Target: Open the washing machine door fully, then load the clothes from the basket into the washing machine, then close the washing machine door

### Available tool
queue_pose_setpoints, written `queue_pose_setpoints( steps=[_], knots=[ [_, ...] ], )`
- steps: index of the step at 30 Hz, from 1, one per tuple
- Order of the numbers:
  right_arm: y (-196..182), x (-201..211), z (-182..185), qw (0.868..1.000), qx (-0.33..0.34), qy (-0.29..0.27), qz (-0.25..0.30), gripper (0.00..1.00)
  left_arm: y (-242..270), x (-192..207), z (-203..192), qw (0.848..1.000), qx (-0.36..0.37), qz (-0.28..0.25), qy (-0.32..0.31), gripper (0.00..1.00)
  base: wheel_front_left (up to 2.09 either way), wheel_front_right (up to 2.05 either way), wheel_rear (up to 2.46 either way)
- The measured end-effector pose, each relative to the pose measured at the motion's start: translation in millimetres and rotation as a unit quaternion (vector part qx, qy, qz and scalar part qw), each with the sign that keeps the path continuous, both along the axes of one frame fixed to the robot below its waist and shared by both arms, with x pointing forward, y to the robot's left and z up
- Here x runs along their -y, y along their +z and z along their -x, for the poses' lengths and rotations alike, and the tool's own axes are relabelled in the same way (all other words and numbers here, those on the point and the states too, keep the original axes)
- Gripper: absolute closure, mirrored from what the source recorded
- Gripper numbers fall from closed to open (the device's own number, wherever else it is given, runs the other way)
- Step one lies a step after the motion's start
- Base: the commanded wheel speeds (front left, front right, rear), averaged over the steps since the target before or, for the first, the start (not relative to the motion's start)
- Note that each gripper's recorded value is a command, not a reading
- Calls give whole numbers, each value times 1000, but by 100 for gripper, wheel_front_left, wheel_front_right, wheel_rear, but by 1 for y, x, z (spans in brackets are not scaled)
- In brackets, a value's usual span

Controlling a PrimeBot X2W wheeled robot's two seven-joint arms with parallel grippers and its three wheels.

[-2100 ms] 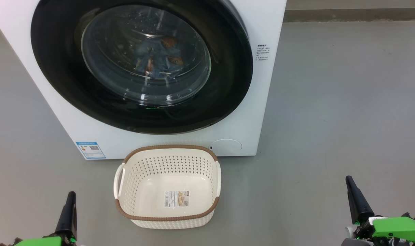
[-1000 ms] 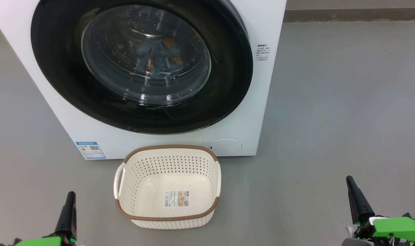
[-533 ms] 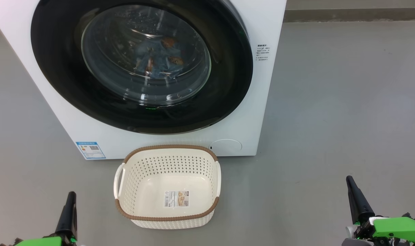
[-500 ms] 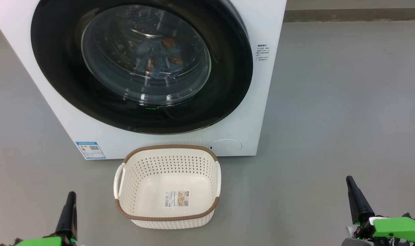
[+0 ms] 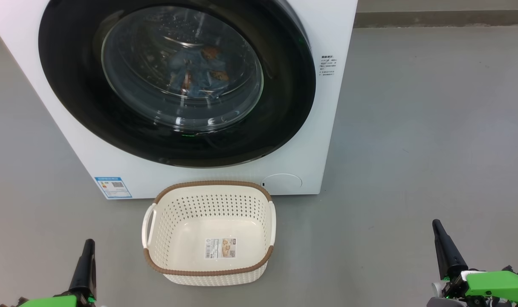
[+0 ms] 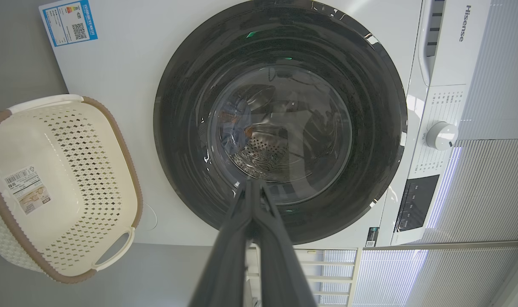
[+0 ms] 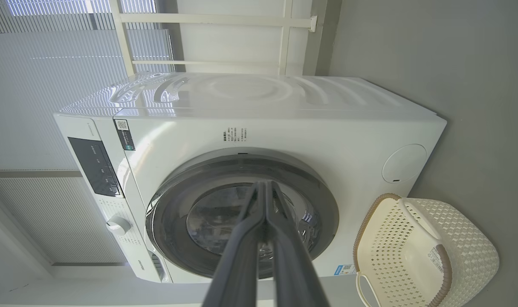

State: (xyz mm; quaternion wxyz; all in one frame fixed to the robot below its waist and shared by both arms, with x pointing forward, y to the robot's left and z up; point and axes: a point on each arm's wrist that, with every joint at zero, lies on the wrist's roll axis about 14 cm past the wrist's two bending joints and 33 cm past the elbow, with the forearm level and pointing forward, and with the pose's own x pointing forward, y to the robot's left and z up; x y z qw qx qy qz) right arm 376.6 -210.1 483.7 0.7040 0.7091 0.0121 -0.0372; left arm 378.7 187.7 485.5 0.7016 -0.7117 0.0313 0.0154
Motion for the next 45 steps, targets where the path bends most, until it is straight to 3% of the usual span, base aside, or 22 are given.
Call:
queue_pose_setpoints(
  steps=[45],
  knots=[
    [0, 0, 0, 1000, 0, -1, 0, 100, 0, 1, 0, 1000, 0, 2, -2, 100, 0, 0, 0]
  ],
)
